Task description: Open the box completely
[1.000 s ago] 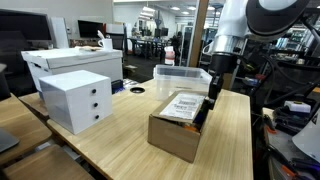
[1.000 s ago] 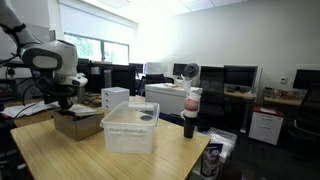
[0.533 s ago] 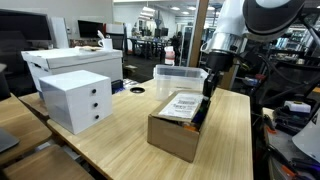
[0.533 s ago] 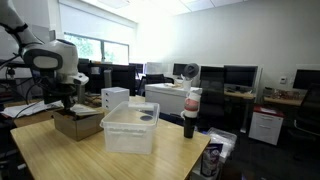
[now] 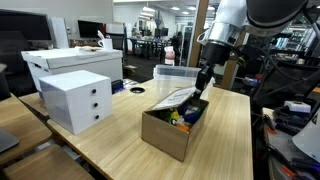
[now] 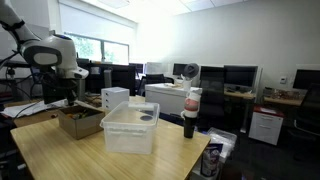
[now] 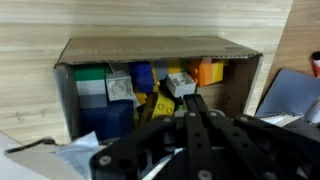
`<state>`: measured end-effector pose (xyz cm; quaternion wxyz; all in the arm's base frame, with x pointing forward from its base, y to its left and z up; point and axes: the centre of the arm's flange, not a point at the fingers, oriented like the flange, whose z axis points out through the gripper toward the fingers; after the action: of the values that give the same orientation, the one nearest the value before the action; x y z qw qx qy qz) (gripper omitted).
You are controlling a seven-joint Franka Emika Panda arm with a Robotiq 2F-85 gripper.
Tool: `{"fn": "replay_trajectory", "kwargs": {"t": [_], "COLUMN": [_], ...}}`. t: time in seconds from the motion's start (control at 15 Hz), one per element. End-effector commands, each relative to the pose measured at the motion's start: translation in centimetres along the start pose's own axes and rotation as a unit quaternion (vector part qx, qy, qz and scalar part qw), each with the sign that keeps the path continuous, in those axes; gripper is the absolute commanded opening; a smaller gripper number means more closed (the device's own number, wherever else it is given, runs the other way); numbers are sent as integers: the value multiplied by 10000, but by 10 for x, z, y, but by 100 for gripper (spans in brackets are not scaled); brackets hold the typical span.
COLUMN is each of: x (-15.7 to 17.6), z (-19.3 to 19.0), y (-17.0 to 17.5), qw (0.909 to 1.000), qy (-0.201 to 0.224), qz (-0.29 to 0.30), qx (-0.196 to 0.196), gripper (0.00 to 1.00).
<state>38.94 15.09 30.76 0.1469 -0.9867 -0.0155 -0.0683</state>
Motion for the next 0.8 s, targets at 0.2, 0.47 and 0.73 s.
{"fn": "replay_trajectory", "kwargs": {"t": [0.2,0.47,0.73], "x": [9,38,74], "z": [-18,-24,-24], "y": [-25,-36,-34], "qw": [9984,9967,9958], "qy": [477,651,693], "qz": [-266,-436,-528], "qx": [131,202,279], "gripper": [3,3,3]}}
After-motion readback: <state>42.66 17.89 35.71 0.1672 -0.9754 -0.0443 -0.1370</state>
